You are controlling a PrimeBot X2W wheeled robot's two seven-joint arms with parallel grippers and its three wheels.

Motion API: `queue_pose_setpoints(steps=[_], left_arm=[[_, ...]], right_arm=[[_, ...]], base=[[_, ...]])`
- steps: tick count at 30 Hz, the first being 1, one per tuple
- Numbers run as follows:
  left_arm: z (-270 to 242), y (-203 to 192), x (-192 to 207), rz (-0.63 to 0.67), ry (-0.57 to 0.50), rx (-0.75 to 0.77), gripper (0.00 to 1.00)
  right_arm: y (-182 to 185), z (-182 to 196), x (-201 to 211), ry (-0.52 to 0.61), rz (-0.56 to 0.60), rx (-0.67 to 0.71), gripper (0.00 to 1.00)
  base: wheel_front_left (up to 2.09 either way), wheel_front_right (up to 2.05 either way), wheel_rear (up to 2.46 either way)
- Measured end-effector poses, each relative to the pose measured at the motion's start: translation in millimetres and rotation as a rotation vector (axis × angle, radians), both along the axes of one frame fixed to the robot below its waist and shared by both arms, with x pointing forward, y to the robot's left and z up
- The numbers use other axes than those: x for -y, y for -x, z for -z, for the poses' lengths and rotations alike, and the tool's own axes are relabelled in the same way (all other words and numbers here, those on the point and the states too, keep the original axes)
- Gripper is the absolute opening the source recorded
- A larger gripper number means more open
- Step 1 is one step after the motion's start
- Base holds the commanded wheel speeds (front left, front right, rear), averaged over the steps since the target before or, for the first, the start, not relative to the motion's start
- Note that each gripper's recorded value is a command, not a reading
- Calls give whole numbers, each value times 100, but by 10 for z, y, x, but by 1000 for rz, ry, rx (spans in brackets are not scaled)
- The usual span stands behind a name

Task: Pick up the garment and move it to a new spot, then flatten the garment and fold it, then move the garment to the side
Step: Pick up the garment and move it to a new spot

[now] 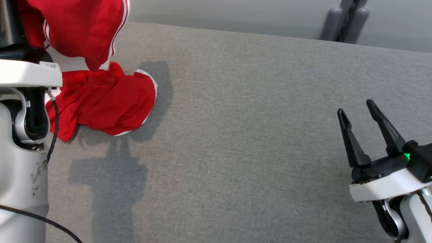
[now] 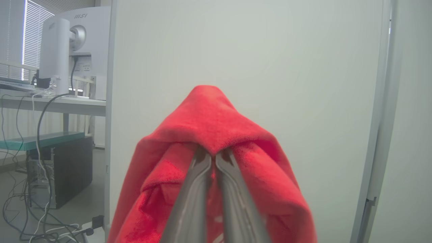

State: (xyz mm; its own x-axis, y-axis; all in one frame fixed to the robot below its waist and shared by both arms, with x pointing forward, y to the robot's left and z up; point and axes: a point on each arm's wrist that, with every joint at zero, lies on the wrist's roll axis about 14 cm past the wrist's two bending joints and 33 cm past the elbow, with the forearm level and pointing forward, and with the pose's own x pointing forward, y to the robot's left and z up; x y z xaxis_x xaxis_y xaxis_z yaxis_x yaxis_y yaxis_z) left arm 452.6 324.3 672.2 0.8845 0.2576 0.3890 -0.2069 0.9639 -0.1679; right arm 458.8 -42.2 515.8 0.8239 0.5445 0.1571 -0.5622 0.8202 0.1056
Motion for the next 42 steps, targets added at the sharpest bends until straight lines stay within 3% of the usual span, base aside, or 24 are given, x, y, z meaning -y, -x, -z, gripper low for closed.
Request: queue_pose_setpoints(steps=[10,20,28,35,40,41,42], left_arm=[[-184,-127,1026,264,62,94,0],[157,-299,2363,599,137,7,0],[729,-418,3255,759,156,-139,0],[1438,-474,3720,817,189,-322,0],[1936,-236,4126,942,159,-456,0],[1936,-236,4126,942,159,-456,40],[2005,-192,4163,954,149,-477,88]], right_arm=[[4,-280,597,-8,188,63,100],[167,-489,1441,15,419,109,100],[416,-542,1965,24,575,109,100],[483,-519,2030,70,587,97,100],[550,-529,2108,76,620,90,100],[550,-529,2108,76,620,90,100],[560,-535,2123,76,625,91,100]], base=[[0,0,0],[0,0,0],[0,0,0],[0,0,0],[0,0,0],[0,0,0],[0,0,0]])
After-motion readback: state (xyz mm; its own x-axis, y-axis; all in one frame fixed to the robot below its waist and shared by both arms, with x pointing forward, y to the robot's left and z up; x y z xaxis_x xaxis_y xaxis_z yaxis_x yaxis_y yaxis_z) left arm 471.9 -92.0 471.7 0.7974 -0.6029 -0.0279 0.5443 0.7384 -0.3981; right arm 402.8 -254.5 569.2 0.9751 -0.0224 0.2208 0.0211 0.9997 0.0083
